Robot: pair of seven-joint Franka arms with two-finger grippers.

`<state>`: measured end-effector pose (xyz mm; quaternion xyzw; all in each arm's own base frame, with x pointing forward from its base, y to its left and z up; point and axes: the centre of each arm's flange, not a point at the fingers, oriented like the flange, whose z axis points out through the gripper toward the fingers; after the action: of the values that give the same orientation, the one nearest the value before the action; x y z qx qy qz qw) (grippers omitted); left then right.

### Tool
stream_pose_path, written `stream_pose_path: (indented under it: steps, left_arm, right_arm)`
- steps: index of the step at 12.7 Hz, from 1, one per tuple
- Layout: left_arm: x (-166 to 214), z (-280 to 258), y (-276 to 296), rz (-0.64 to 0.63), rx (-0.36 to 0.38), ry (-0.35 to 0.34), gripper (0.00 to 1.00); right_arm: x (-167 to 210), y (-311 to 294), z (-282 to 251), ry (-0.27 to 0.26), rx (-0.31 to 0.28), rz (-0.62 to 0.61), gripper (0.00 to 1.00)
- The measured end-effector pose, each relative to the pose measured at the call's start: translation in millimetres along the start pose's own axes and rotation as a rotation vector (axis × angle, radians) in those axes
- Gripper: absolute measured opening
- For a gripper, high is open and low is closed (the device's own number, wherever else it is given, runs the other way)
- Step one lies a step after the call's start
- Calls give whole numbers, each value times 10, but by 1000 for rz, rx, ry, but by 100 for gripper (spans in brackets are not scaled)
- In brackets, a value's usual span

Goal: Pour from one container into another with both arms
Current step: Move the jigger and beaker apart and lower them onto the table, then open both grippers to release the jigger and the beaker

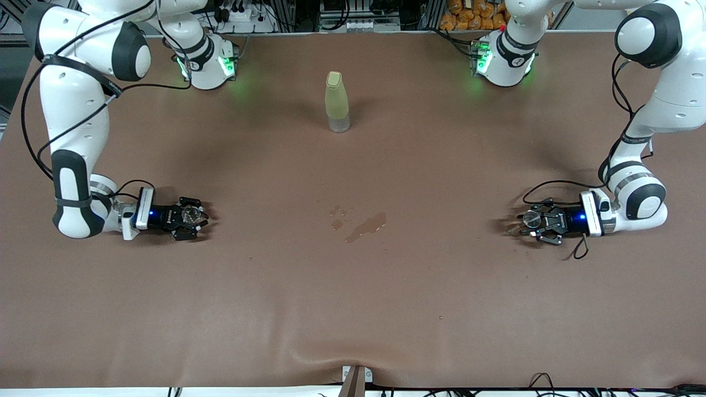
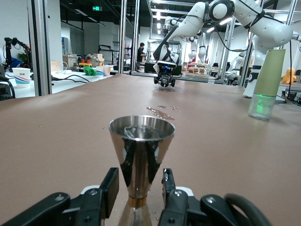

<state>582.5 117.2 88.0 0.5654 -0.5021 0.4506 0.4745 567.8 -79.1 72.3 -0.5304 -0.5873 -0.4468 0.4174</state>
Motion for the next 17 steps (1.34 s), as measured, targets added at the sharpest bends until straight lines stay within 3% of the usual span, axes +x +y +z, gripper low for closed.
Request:
stream_pose_path:
  steps: [2, 5, 6, 11, 13, 14, 16, 17]
  left_arm:
    - [10, -97, 18, -22, -18, -12, 45]
    - [127, -404, -22, -64, -93, -110, 45]
    - [179, -493, -52, -69, -97, -126, 45]
    - [426, -715, -220, -190, -71, -188, 45]
    - [772, -914, -339, -267, -80, -319, 50]
    - [1015, -1029, -398, -300, -77, -404, 51]
    - [1525, -1255, -462, -351, -42, -556, 63]
    - [1768, -1339, -468, -378, -16, -616, 63]
  right_arm:
    - [-20, 13, 20, -6, 1, -2, 17]
    - [-48, 2, 27, -7, 2, 3, 17]
    - [-51, 0, 28, -7, 2, 6, 22]
    - [-64, -11, 27, -5, 2, 34, 79]
    - [-66, -14, 23, -4, 2, 35, 98]
    - [-70, -16, 10, -5, -1, 38, 98]
    - [-89, -32, -67, -10, -12, 67, 100]
    - [-106, -49, -147, -21, -19, 86, 100]
